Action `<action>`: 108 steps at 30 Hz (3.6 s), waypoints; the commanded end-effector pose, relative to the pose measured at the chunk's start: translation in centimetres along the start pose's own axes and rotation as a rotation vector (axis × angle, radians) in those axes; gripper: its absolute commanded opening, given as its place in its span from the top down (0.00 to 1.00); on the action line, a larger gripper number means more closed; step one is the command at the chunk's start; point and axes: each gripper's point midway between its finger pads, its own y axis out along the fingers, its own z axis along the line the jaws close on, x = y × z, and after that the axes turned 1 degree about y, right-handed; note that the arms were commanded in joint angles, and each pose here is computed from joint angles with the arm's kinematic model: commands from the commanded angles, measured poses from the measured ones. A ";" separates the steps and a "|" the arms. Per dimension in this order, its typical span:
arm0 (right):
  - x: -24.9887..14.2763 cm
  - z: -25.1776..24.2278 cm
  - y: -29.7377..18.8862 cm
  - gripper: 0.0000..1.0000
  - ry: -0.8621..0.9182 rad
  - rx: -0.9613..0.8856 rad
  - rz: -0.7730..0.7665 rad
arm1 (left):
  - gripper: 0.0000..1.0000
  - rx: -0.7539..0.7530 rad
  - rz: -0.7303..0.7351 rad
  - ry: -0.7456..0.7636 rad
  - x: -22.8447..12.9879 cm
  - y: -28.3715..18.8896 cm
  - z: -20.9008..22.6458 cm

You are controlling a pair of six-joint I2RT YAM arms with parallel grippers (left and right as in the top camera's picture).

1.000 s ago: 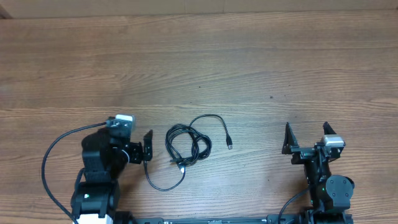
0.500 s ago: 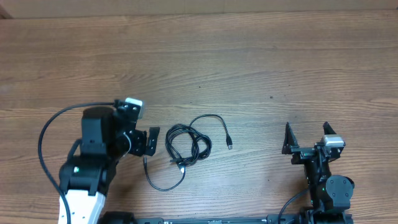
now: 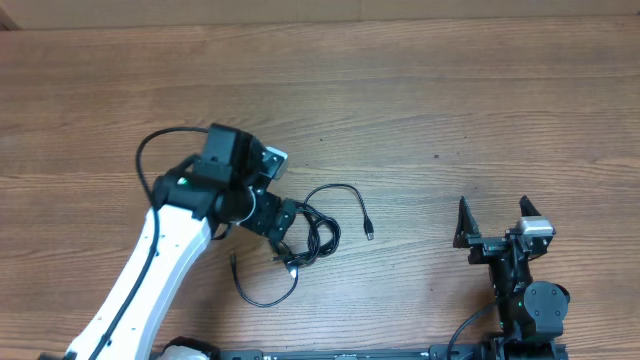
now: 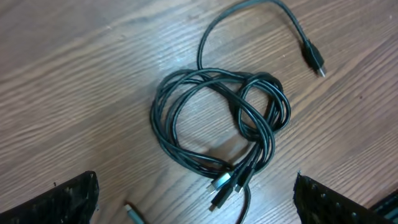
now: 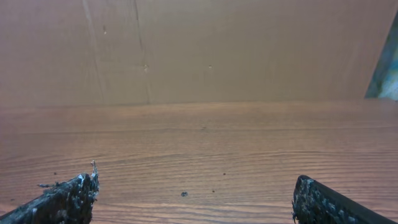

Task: Untangle cables
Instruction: 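Lower the left gripper and grasp the black cable bundle, then lift the grasped cable bundle up and back with the left gripper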

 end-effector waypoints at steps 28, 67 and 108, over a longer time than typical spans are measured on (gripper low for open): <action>-0.2 0.0 0.0 0.00 0.003 0.000 -0.004 | 0.00 -0.012 0.263 -0.089 -2.4 7.1 1.5; -0.2 0.0 0.0 0.00 0.003 -0.001 -0.004 | 0.96 0.071 0.447 -0.102 -5.5 12.1 4.0; -0.2 0.0 0.0 0.00 0.003 -0.001 -0.004 | 0.96 -0.294 -0.195 0.049 9.8 -7.0 -5.6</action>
